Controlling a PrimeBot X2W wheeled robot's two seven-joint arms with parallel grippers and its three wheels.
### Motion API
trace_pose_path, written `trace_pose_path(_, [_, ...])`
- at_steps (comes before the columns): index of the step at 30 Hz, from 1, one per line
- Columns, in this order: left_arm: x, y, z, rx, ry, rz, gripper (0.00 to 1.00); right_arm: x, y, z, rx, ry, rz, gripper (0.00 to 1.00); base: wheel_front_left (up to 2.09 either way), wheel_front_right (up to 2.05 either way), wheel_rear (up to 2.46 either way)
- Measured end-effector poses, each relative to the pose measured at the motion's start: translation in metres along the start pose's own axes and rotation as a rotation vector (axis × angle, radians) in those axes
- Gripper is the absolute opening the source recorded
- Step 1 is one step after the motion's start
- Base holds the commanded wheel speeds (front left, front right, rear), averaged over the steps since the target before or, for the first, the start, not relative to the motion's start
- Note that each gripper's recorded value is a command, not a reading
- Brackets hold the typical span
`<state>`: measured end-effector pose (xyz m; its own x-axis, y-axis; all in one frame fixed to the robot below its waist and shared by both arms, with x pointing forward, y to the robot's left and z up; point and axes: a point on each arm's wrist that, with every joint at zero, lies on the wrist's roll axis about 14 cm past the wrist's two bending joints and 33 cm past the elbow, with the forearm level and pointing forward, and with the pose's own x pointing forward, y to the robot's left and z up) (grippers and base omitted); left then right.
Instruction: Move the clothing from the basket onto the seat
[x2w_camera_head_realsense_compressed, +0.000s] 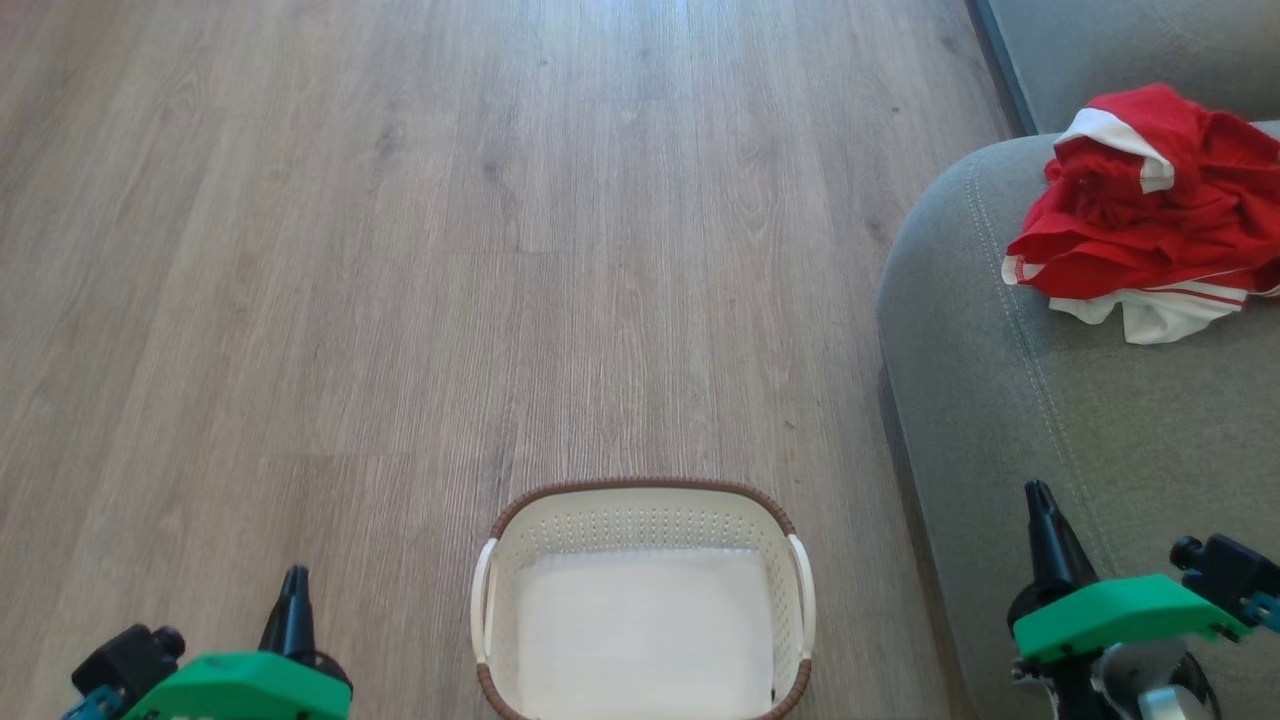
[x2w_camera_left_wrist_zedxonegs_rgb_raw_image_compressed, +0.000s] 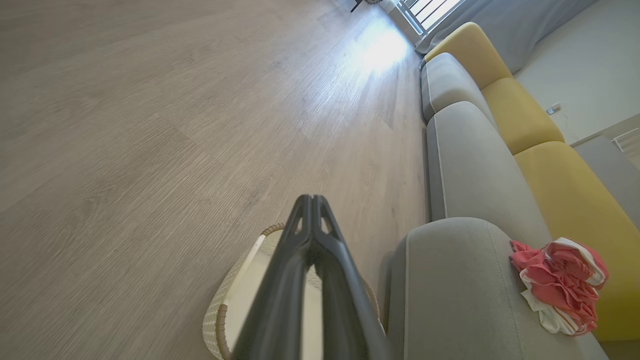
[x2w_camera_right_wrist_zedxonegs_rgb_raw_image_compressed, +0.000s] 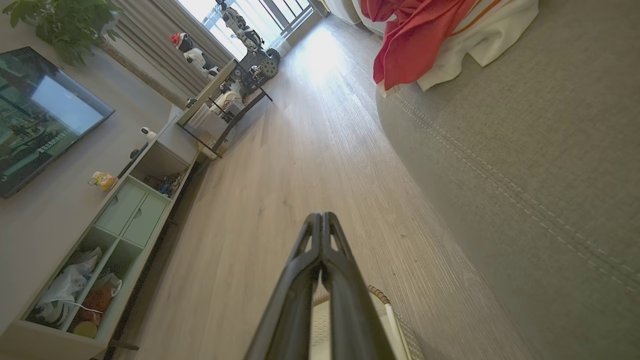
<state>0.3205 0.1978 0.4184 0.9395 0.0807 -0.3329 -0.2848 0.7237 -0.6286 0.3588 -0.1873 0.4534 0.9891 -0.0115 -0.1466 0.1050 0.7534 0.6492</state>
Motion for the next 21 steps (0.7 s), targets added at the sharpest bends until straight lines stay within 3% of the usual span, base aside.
trace_pose_path(21, [0.01,-0.013,0.006,-0.23,0.018,-0.046,0.0,0.003,-0.004,0.007,0.236,-0.004,-0.02,0.0,0.0,0.0,0.0])
